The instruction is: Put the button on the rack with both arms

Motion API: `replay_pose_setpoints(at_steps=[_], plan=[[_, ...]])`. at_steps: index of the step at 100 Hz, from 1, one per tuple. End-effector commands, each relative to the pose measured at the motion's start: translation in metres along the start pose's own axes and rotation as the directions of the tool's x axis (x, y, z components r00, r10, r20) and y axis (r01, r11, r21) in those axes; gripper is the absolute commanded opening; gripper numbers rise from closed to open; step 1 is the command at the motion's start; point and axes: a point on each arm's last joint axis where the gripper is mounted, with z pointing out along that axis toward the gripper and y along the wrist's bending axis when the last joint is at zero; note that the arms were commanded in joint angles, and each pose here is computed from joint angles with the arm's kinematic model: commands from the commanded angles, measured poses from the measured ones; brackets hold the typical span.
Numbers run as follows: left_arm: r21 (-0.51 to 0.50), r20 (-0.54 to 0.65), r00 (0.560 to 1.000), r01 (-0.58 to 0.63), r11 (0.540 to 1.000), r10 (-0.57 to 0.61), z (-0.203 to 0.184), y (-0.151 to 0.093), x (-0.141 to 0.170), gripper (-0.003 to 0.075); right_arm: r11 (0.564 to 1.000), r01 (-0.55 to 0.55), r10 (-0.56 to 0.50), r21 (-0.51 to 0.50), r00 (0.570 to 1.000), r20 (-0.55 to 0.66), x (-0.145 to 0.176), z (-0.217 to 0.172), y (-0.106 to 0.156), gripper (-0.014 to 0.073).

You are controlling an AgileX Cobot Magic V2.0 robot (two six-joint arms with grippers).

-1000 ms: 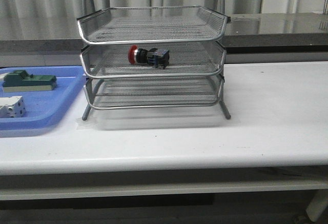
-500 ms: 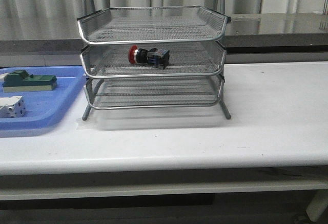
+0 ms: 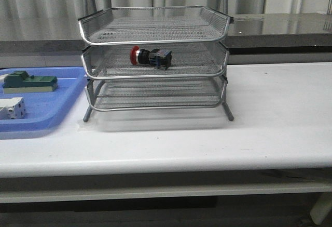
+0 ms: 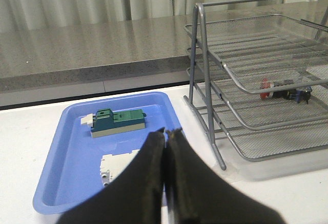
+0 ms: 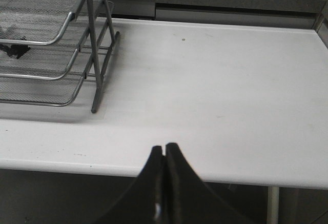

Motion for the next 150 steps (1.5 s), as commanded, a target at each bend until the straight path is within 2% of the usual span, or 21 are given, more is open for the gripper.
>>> replay_pose_setpoints(at_steps=[1,61,72,87,106,150], plan=[[-0.039,0.084,0.996,0.022,0.999,-0.018,-0.001,0.004,-0.014,-0.002,1.0,0.023,-0.023,0.0,0.996,0.085,-0.013,-0.003,0.0,-0.0057],[-0.039,0.084,0.996,0.022,0.999,-0.018,-0.001,0.004,-0.014,-0.002,0.998,0.051,-0.047,-0.04,0.995,0.087,-0.008,0.001,0.005,-0.0057],[-0.039,0.084,0.996,0.022,0.999,-0.018,-0.001,0.004,-0.014,-0.002,0.998,0.06,-0.056,-0.031,0.991,0.119,-0.008,0.002,0.006,-0.0057],[-0.039,0.084,0.996,0.022,0.999,-0.018,-0.001,0.004,-0.014,-0.002,0.998,0.046,-0.035,-0.047,0.974,0.222,-0.006,0.009,0.009,-0.0057],[-0.039,0.084,0.996,0.022,0.999,-0.018,-0.001,0.004,-0.014,-0.002,0.998,0.015,0.004,-0.058,0.949,0.316,0.015,0.013,0.01,-0.0057],[-0.039,0.084,0.996,0.022,0.999,-0.018,-0.001,0.004,-0.014,-0.002,0.996,-0.076,0.091,-0.057,0.929,0.358,0.08,0.01,0.009,-0.0057]])
